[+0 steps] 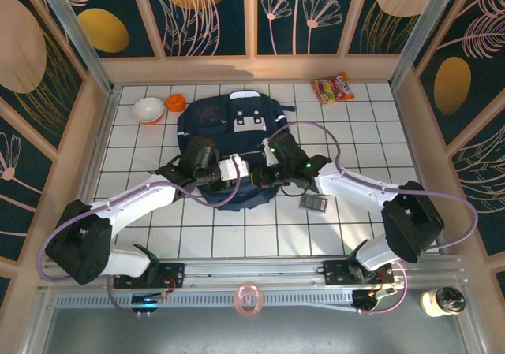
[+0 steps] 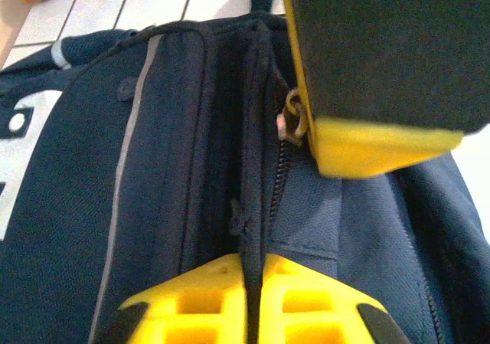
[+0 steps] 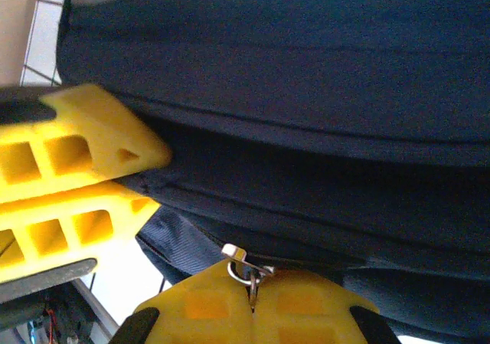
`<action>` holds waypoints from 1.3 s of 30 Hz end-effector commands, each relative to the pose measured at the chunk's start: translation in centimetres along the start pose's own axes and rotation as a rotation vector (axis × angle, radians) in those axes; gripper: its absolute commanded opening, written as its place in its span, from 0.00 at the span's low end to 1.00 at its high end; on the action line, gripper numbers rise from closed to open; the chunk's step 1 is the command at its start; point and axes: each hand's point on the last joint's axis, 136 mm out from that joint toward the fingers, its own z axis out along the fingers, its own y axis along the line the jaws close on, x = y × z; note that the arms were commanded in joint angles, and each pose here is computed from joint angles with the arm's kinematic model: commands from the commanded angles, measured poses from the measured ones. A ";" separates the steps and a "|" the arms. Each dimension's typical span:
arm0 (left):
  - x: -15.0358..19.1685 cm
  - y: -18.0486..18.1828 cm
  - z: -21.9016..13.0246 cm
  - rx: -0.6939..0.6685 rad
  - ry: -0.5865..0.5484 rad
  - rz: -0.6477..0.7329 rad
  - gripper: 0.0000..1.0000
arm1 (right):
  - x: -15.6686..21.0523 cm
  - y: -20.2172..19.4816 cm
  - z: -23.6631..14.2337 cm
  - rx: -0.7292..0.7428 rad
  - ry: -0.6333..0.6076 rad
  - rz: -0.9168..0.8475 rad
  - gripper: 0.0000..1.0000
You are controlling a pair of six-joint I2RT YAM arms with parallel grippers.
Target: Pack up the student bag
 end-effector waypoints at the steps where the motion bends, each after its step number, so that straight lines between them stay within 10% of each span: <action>1: 1.3 1.5 -1.1 -0.103 0.056 0.038 0.00 | -0.4 -2.5 -2.5 0.048 -0.025 0.011 0.00; 20: 0.9 -0.9 -4.3 -0.049 -0.001 0.064 0.00 | -8.1 -14.8 -6.4 0.255 -0.136 0.062 0.00; 32: -0.3 -0.7 -4.7 -0.041 -0.045 0.021 0.00 | -9.0 -14.5 -5.8 0.164 -0.118 -0.011 0.00; 35: -2.2 -0.9 -5.0 -0.003 -0.115 -0.033 0.39 | -7.3 -11.9 -5.1 0.115 -0.090 -0.058 0.00; 39: -5.3 -0.5 -4.5 -0.060 -0.104 -0.046 0.59 | -5.2 -8.8 -4.5 0.088 -0.045 -0.104 0.00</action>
